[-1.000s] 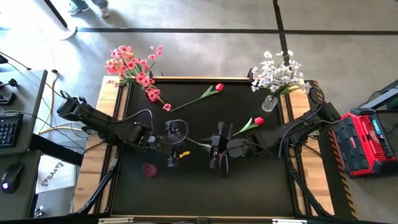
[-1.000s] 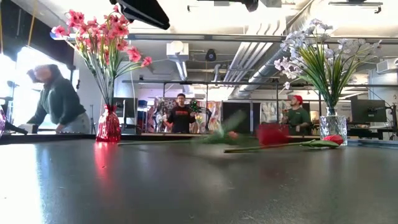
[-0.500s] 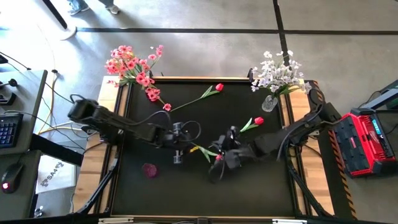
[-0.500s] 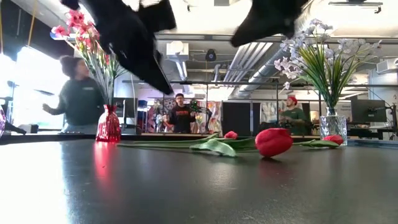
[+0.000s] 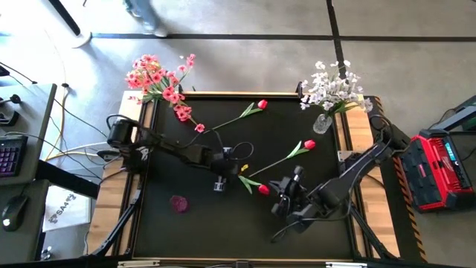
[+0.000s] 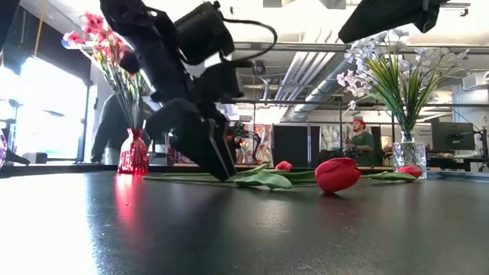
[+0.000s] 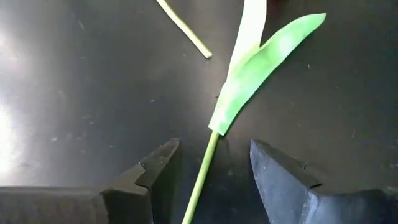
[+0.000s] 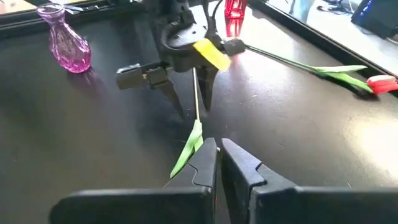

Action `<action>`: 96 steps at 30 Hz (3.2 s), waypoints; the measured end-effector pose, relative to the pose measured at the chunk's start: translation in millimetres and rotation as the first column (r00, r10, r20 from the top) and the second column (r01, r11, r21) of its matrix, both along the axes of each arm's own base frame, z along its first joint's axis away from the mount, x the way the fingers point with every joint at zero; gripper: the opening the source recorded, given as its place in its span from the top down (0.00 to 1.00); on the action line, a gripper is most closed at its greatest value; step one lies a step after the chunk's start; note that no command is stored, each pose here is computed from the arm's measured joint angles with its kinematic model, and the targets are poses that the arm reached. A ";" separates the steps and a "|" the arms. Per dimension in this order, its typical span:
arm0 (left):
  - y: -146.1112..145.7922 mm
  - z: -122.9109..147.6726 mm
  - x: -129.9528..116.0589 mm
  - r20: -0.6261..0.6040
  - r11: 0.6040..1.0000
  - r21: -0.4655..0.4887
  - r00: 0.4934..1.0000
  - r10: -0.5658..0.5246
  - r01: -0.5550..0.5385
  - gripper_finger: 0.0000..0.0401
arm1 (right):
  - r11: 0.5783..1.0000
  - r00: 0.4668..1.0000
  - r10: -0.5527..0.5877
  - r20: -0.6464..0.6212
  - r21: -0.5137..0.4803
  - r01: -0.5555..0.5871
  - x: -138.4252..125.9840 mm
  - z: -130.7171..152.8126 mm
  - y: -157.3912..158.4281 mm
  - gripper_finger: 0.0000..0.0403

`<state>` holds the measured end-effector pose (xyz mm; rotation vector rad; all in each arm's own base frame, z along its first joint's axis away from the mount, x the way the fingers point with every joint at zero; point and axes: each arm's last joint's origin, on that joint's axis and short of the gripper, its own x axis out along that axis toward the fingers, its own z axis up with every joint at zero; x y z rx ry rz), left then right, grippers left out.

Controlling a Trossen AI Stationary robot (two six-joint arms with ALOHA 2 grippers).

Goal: Sort flowers into vase by color
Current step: Put the center red flower into the violet vase

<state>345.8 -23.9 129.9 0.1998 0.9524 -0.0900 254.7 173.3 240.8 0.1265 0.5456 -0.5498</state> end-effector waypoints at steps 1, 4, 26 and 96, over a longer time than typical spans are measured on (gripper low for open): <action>1.8 -2.1 1.1 0.001 1.000 -0.015 1.000 -0.004 0.004 0.55 | 1.000 1.000 0.004 0.001 -0.002 -0.004 -1.2 0.0 1.4 0.98; 7.0 -7.7 3.6 0.000 0.998 -0.057 1.000 -0.016 0.015 0.56 | 1.000 1.000 0.013 0.000 -0.003 -0.013 -2.7 -0.2 3.8 0.98; 17.1 4.6 3.3 0.041 0.988 -0.095 0.991 0.126 -0.122 0.99 | 1.000 1.000 -0.003 -0.010 -0.026 0.003 -0.8 -7.2 4.9 0.98; 23.3 83.9 -10.5 0.573 0.969 -0.173 0.782 0.243 -0.174 1.00 | 0.974 0.799 0.141 0.584 0.061 -0.216 -54.1 -91.8 -110.4 0.74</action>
